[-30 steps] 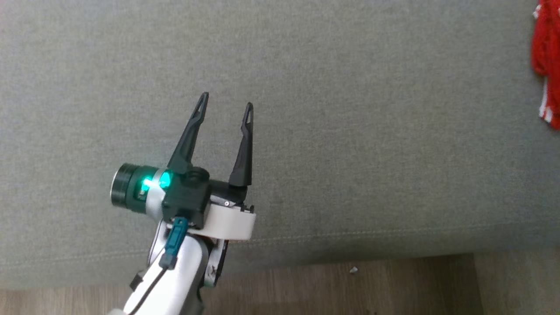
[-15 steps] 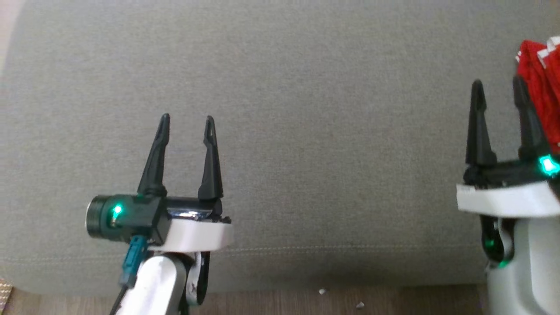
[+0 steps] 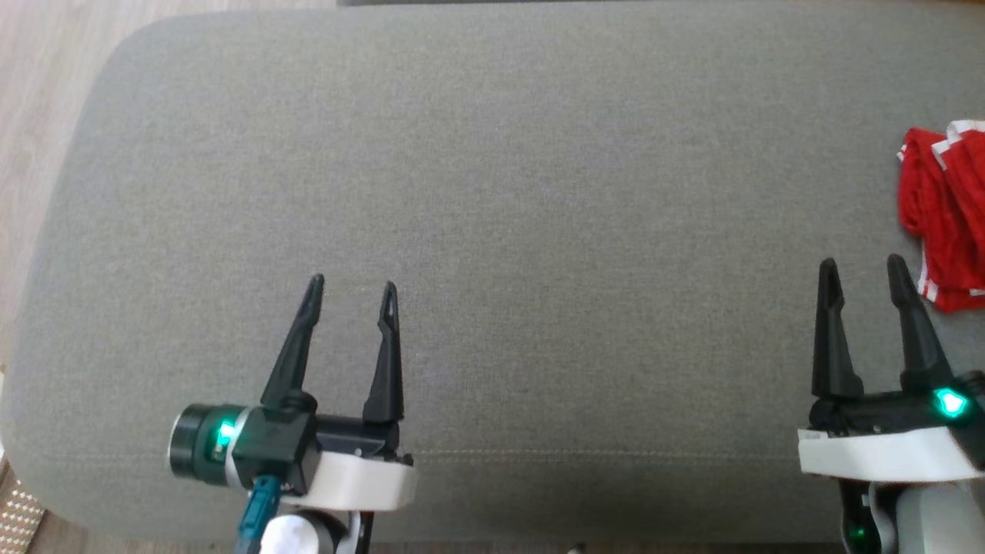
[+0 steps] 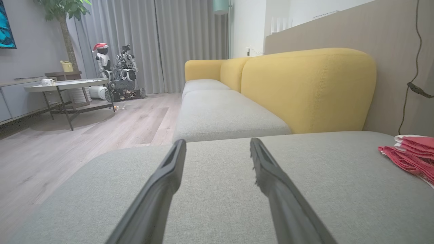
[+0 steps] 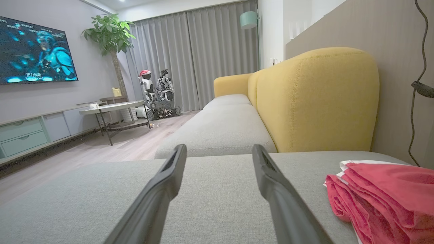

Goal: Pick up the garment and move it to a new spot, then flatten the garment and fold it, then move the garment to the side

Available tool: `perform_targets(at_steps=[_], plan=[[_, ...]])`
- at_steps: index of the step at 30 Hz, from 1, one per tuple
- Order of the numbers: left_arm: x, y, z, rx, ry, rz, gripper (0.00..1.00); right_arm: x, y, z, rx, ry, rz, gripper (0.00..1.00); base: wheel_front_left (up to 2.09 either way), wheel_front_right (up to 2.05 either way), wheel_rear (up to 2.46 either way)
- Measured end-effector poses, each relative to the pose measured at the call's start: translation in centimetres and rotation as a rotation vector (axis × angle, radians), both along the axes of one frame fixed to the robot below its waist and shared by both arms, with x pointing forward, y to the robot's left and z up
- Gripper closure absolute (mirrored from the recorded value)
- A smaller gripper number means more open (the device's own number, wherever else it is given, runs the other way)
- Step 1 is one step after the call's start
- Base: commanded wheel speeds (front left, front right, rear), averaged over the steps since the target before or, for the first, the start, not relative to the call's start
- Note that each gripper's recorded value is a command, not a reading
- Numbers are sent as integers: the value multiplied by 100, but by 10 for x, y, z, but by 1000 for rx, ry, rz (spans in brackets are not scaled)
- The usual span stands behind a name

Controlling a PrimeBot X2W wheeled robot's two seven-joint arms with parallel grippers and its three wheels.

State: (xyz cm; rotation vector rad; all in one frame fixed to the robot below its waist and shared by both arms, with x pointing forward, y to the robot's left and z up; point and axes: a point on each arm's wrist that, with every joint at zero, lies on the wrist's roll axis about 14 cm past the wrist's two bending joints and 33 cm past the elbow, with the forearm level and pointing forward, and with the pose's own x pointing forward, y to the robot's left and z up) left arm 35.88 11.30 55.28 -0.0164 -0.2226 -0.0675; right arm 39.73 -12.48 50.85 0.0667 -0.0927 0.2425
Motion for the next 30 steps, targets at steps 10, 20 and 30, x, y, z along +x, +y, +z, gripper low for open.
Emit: perform_targets(at_steps=[10,20,30], plan=[[-9,-5,-5,3,17,-29,0,-10,-2,2,9,-1,-12,0,0,0,0],[-13,-7,-10,3,32,-45,0,-14,-2,3,13,-2,-17,0,0,0,0],[-11,-5,-16,7,48,-38,0,-15,-4,1,13,5,-21,0,0,0,0]])
